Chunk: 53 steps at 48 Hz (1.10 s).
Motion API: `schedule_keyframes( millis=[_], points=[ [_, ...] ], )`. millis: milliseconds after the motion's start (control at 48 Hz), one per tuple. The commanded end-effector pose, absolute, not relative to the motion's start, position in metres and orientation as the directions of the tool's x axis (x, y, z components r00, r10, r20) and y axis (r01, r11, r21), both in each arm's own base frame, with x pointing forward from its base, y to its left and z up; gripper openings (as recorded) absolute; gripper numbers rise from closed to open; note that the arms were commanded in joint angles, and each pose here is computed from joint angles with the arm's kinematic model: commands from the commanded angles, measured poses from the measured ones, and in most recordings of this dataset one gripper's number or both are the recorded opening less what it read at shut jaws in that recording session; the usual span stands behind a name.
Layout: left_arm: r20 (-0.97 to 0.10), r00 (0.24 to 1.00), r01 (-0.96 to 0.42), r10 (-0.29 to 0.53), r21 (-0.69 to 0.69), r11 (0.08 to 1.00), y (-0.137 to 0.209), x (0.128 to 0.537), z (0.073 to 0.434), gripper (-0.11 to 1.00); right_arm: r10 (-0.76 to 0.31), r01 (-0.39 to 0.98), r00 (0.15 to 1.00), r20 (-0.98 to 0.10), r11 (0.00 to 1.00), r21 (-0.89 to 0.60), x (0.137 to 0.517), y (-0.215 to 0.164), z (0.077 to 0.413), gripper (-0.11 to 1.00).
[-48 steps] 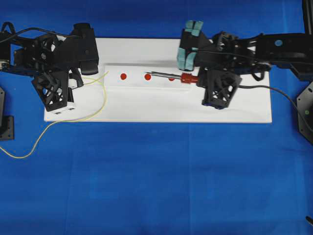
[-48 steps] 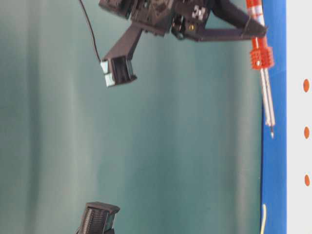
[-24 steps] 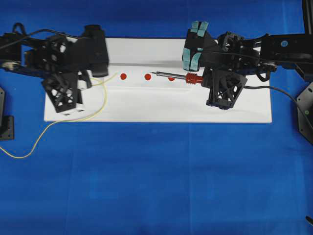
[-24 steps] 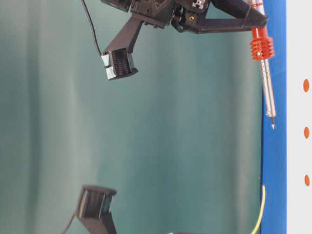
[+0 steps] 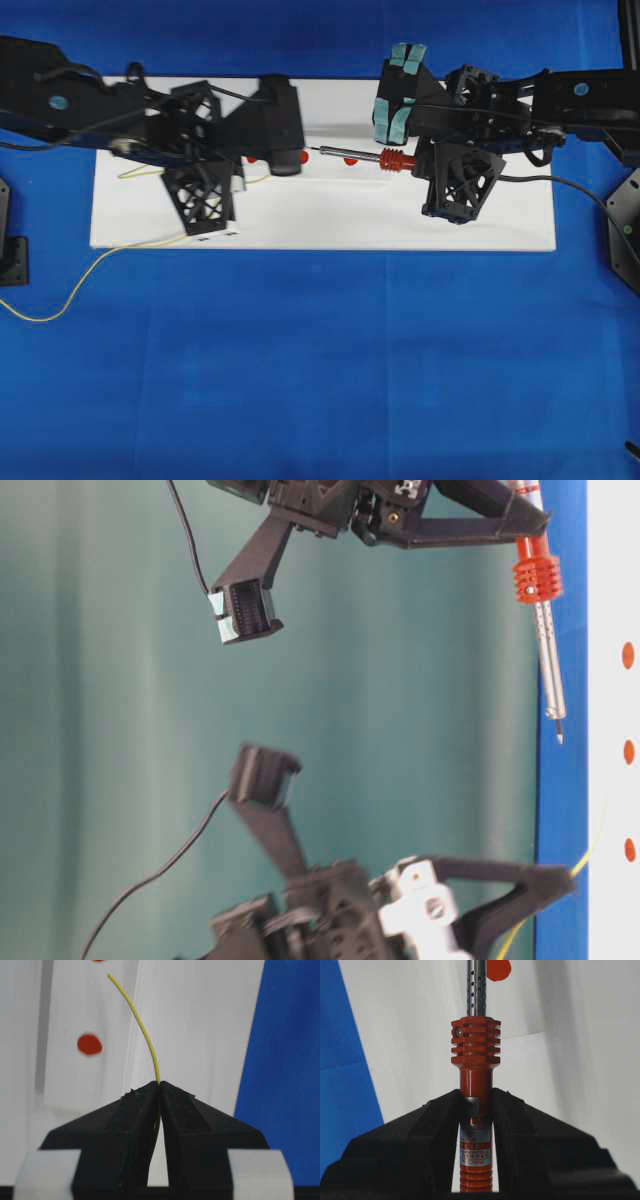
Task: Touch the tip of the soldering iron to the tip of the solder at the mark.
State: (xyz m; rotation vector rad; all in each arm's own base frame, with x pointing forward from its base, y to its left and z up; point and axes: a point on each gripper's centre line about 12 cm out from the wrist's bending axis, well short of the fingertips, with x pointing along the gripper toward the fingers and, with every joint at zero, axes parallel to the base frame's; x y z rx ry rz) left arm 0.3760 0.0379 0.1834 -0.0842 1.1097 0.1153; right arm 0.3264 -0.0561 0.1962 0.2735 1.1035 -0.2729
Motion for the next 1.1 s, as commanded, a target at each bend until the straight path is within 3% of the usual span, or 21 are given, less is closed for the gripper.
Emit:
schedule_keyframes(
  millis=[0,1082],
  points=[
    [-0.875,0.48,-0.132,0.058,-0.007,0.991,0.04,0.387,0.19,0.02,-0.087,0.344,0.454,-0.887,0.935,0.085,0.327,-0.056,0.206,0.07],
    [-0.884,0.463,-0.152,0.061,-0.012,0.988,0.047,0.392,0.173,0.02,-0.092,0.338,0.429,-0.898,0.939,0.066,0.331,-0.058,0.194,0.07]
  ],
)
